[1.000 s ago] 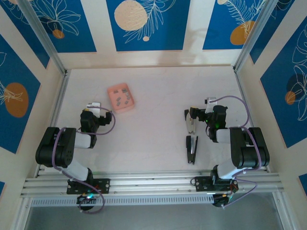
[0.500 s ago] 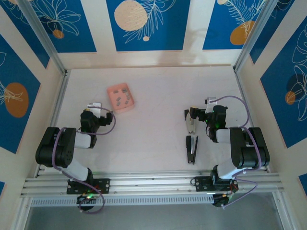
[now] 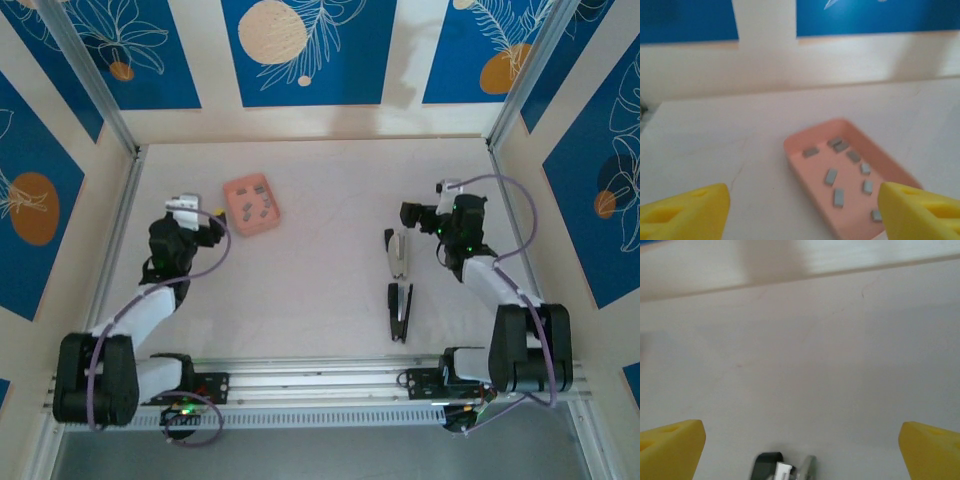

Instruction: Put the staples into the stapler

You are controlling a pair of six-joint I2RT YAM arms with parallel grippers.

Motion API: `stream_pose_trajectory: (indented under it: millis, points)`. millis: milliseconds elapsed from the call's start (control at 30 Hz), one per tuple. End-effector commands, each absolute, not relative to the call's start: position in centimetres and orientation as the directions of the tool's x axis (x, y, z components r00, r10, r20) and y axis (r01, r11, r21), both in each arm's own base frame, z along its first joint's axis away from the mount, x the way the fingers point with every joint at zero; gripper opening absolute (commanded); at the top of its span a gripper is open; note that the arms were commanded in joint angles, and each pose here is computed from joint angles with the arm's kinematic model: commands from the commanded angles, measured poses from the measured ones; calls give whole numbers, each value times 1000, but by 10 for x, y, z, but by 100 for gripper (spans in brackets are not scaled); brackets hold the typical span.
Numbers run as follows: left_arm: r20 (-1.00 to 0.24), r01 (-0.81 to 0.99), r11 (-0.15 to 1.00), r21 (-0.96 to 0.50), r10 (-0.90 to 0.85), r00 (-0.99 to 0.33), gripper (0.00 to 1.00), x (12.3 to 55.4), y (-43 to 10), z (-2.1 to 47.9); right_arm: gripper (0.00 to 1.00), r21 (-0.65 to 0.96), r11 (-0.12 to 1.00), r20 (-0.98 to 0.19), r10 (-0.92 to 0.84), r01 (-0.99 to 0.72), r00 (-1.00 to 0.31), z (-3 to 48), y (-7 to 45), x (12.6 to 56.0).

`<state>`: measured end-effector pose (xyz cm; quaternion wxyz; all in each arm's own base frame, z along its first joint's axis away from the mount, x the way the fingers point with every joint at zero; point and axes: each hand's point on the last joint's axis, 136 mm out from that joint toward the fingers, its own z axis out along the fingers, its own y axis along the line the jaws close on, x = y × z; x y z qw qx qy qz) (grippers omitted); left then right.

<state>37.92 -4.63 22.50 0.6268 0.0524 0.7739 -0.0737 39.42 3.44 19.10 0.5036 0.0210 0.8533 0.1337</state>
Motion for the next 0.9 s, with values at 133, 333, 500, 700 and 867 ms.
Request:
stream_pose_trajectory:
  millis: [133, 333, 500, 700, 867]
  points:
    - [-863, 321, 926, -197, -8, -505, 68, 346, -114, 202, 97, 264, 960, -422, 198, 89, -885, 135, 65, 301]
    - [-808, 435, 879, -194, 108, -579, 68, 331, -168, 179, 91, 169, 971, -192, 200, 168, -961, 98, 87, 245]
    - [-794, 469, 852, -233, 112, -598, 68, 327, -192, 164, 88, 134, 966, -99, 237, 223, -966, 78, 94, 221]
    - [-773, 479, 849, -221, 148, -617, 67, 326, -203, 150, 88, 38, 967, -34, 252, 251, -967, 59, 86, 207]
    - [-768, 480, 850, -218, 154, -622, 67, 326, -206, 144, 84, 43, 962, -6, 270, 269, -963, 47, 89, 204]
